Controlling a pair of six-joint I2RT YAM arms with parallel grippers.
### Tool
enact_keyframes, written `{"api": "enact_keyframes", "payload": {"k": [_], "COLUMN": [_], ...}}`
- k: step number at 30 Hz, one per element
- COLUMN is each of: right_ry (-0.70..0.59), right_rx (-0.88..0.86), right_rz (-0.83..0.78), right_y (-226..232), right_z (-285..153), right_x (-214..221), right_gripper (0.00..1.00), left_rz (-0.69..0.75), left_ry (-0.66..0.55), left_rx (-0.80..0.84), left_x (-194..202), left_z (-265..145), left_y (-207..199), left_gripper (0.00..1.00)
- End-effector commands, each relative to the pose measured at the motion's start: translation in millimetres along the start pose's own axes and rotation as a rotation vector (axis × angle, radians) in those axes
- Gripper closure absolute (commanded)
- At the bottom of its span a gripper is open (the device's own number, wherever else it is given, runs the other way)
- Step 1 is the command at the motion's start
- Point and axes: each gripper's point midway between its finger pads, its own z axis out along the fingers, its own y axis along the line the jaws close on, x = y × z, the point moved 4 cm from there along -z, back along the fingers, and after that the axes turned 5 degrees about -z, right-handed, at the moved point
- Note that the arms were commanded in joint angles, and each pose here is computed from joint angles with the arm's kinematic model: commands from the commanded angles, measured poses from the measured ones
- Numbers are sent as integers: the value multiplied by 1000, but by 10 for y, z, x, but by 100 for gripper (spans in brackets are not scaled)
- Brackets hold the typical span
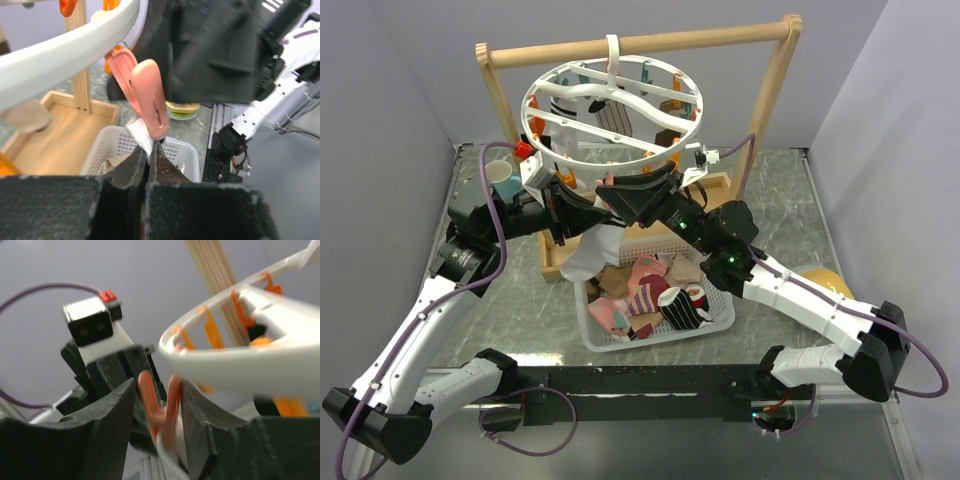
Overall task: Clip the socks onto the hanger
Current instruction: Clamp the sock onto the hanger, then reset both arms
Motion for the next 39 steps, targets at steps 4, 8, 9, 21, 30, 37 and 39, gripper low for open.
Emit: {"api": "enact_keyframes", "payload": {"k": [4,8,9,21,30,37,39], "right_ry": [115,123,146,541,654,594,556], "right_rx": [26,66,80,448,626,742,772], "right_rz": [-68,-107,-126,-374,-443,-483,-482], "right_y": [103,78,54,-361,-598,-586,-559], "right_z": [-199,-239,-268,-1045,-1534,-1724,-1804], "right_x": [52,-2,20,174,294,34,-69], "right_gripper": [20,0,0,0,0,0,0], "left_rz": [44,33,31,-56,-28,-13,1], "left_ry": [-74,-86,-86,-33,30,13,-3], "left_rx": [-25,-18,-21,-285,-444,-486,-486], "left_x": [-184,-214,-217,-12,135,23,-80], "left_z": [-54,-65,-67,-236,-475,-505,-518], "left_y": [-39,-66,-57,212,271,293,258], "left_gripper": [99,99,99,50,13,12,12]}}
